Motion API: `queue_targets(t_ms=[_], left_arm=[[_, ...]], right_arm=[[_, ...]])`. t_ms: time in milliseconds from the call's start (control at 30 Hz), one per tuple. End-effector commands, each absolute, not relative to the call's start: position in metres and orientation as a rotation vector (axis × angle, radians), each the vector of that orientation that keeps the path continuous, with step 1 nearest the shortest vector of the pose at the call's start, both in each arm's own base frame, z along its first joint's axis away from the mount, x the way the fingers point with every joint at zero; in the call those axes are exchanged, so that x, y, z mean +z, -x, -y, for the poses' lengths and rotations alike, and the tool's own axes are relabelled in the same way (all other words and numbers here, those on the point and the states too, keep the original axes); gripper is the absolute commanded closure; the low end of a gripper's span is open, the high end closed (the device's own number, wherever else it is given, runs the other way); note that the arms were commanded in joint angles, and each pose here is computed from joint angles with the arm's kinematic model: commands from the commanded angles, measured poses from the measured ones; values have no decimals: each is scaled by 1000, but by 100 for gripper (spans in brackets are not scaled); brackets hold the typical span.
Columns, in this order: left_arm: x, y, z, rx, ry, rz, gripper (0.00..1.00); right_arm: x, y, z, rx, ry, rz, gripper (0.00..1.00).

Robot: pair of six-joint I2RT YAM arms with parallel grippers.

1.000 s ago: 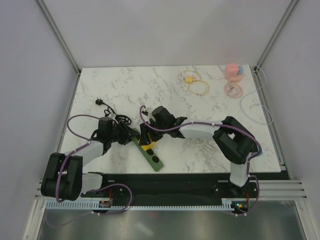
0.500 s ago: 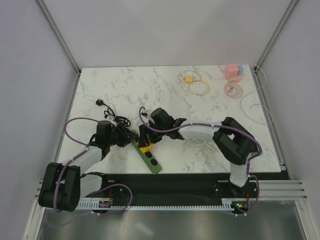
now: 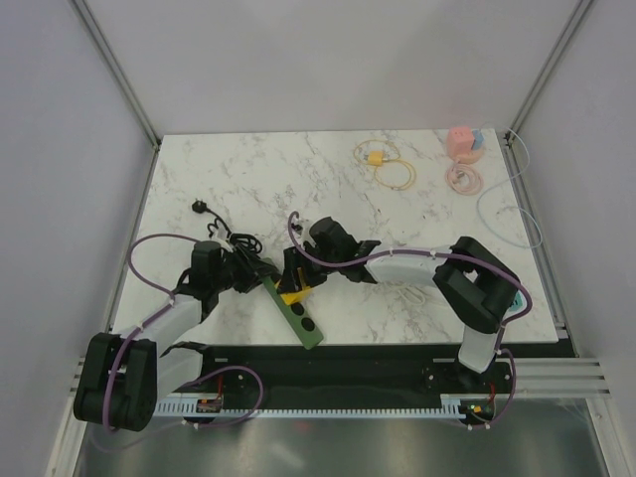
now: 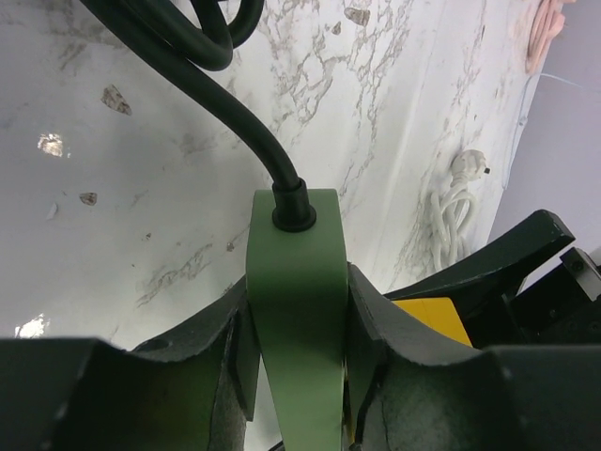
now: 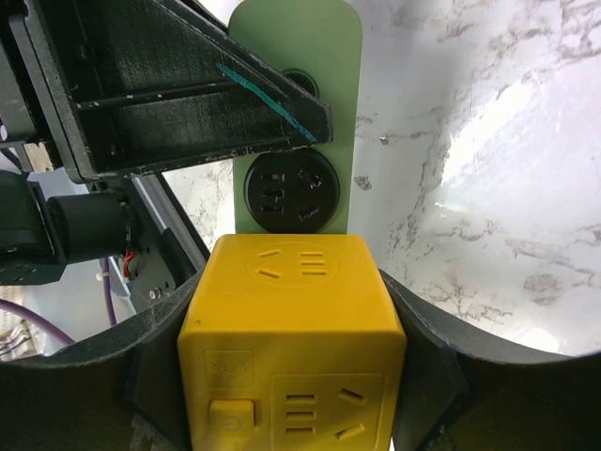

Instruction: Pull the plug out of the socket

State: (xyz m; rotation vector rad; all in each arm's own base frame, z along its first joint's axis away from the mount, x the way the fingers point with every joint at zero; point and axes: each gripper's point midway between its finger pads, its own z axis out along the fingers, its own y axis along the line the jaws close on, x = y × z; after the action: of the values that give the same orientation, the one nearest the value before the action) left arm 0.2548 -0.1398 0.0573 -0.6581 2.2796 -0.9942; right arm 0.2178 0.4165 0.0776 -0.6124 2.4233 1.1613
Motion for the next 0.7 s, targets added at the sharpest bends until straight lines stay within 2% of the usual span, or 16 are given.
queue_targets(t_ms=[0,267,667], left_arm=[[27,-238,122,-843,653,-2373,98],[25,-239,119,-826,652,-2374,98],[27,-242,115,-824,651,-2361,98]], right_arm=[[130,-256,-408,1228,455,-2245,100],[140,-264,-405,1279,422,-2200,100],[156,-282,-402,1193,460,-2168,100]])
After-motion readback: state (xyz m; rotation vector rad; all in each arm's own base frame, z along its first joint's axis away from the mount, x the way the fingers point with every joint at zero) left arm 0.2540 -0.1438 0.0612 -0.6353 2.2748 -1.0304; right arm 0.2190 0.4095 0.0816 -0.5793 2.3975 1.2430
